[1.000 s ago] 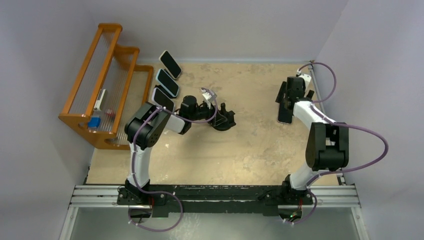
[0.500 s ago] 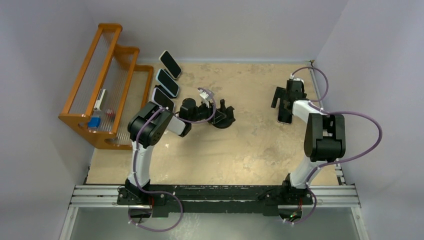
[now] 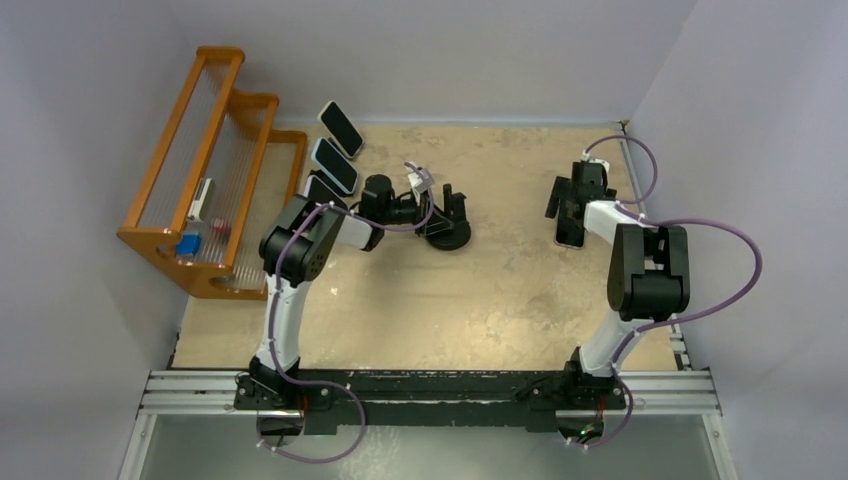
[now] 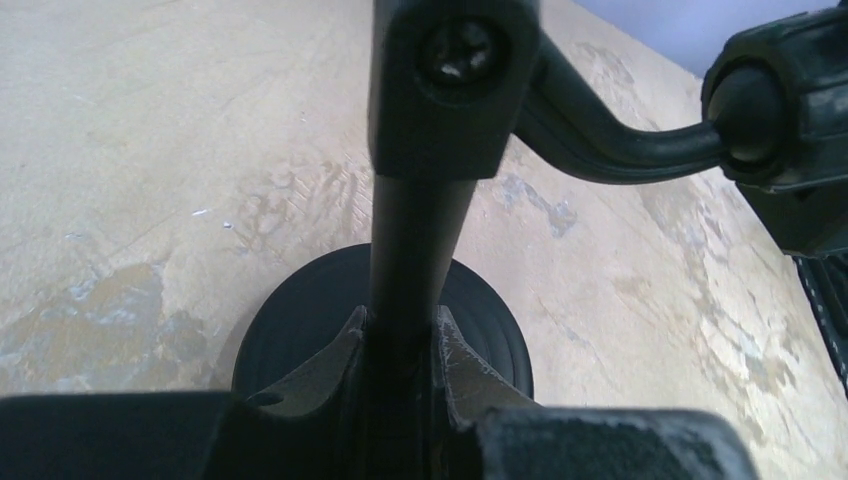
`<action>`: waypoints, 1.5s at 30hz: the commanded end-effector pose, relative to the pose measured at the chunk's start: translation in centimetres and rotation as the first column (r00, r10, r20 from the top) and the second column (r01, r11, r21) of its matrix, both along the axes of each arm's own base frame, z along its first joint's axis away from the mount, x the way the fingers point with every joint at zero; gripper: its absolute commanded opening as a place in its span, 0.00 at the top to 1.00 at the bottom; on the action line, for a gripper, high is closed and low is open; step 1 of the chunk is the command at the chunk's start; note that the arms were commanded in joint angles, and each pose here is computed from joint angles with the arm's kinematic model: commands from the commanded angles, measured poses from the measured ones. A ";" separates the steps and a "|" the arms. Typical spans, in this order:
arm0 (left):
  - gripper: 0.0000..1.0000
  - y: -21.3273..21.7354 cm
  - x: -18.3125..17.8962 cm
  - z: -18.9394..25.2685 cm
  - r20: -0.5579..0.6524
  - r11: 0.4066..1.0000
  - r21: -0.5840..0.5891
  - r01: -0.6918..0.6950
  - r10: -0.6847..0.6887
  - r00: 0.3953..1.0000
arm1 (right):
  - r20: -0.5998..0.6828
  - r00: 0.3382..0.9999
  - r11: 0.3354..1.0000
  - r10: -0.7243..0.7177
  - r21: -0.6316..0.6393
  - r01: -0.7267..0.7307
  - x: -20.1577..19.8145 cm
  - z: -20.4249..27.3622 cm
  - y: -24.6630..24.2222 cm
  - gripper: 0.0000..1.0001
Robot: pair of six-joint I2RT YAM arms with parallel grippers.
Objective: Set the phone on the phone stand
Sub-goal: Place the phone stand at the center of the board.
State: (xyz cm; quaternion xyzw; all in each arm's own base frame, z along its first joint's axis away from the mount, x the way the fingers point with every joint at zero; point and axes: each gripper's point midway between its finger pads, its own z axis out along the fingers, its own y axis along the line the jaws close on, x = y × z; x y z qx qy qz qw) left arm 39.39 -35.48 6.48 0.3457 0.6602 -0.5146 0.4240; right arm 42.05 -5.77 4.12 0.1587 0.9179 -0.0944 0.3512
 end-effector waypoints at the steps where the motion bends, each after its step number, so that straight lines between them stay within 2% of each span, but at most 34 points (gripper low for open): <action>1: 1.00 0.7 -3.6 -4.1 -0.133 0.979 0.104 0.176 -0.161 0.978 | 0.063 0.997 0.998 -0.047 -0.048 0.050 1.0 2.5 -1.2 0.01; 5: 0.97 0.9 -3.6 -4.1 -0.087 0.965 0.151 0.213 -0.202 0.976 | 0.049 0.998 0.999 -0.035 -0.031 0.037 1.2 1.8 -0.8 0.01; 7: 0.84 1.2 -3.2 -4.0 -0.075 0.967 0.174 0.189 -0.178 0.981 | 0.033 0.999 0.999 -0.029 -0.022 0.030 1.1 1.4 -0.6 0.01; 10: 0.72 1.5 -2.2 -3.8 -0.068 0.973 0.198 0.119 -0.108 0.992 | 0.007 0.999 0.999 -0.032 -0.017 0.032 0.8 0.7 -0.6 0.01; 13: 0.61 1.6 -1.3 -3.7 -0.128 0.981 0.193 0.028 -0.003 0.992 | -0.033 0.999 0.999 -0.030 0.013 0.031 0.8 -0.8 -0.2 0.01; 15: 0.52 1.8 -1.4 -3.9 -0.161 0.986 0.167 -0.017 0.045 0.986 | -0.078 0.997 0.999 -0.022 0.037 0.025 0.6 -2.1 0.2 0.03; 18: 0.44 1.8 -1.2 -3.5 -0.192 0.989 0.120 -0.091 0.113 0.975 | -0.107 0.994 0.998 -0.021 0.055 0.027 0.3 -3.0 0.4 0.07; 20: 0.43 1.9 -1.1 -3.3 -0.205 0.985 0.108 -0.131 0.151 0.967 | -0.112 0.994 0.998 -0.021 0.061 0.028 0.3 -3.3 0.5 0.16; 25: 0.43 2.5 -0.2 -3.4 -0.220 0.967 0.111 -0.228 0.248 0.943 | -0.142 0.990 0.997 -0.027 0.074 0.038 -0.2 -4.1 0.6 0.52; 29: 0.44 2.4 0.2 -3.5 -0.223 0.965 0.110 -0.236 0.256 0.941 | -0.133 0.991 0.994 -0.034 0.095 0.047 -0.3 -3.8 0.9 0.77; 32: 0.48 1.9 0.5 -3.4 -0.206 0.975 0.112 -0.190 0.209 0.956 | -0.083 0.995 0.994 -0.049 0.092 0.056 -0.2 -2.9 1.0 0.86; 33: 0.49 1.8 0.6 -3.4 -0.198 0.979 0.113 -0.172 0.192 0.961 | -0.072 0.997 0.993 -0.034 0.110 0.042 -0.4 -2.7 1.6 0.87; 35: 0.49 1.4 1.1 -3.0 -0.178 0.984 0.117 -0.135 0.154 0.972 | -0.059 0.998 0.993 -0.023 0.111 0.030 -0.9 -2.1 2.2 0.78; 40: 0.48 0.9 1.0 -2.2 -0.142 0.996 0.086 -0.003 0.015 0.990 | 0.031 0.997 0.994 -0.068 0.087 0.065 -0.6 1.5 1.7 0.07; 41: 0.48 0.9 1.2 -2.1 -0.140 0.997 0.081 0.010 0.001 0.990 | 0.052 0.997 0.994 -0.059 0.094 0.054 -0.3 2.5 1.8 0.02; 45: 0.46 0.9 2.1 -1.6 -0.153 0.996 0.087 0.028 -0.014 0.988 | 0.083 0.994 0.997 -0.076 0.018 0.075 0.6 4.8 0.3 0.01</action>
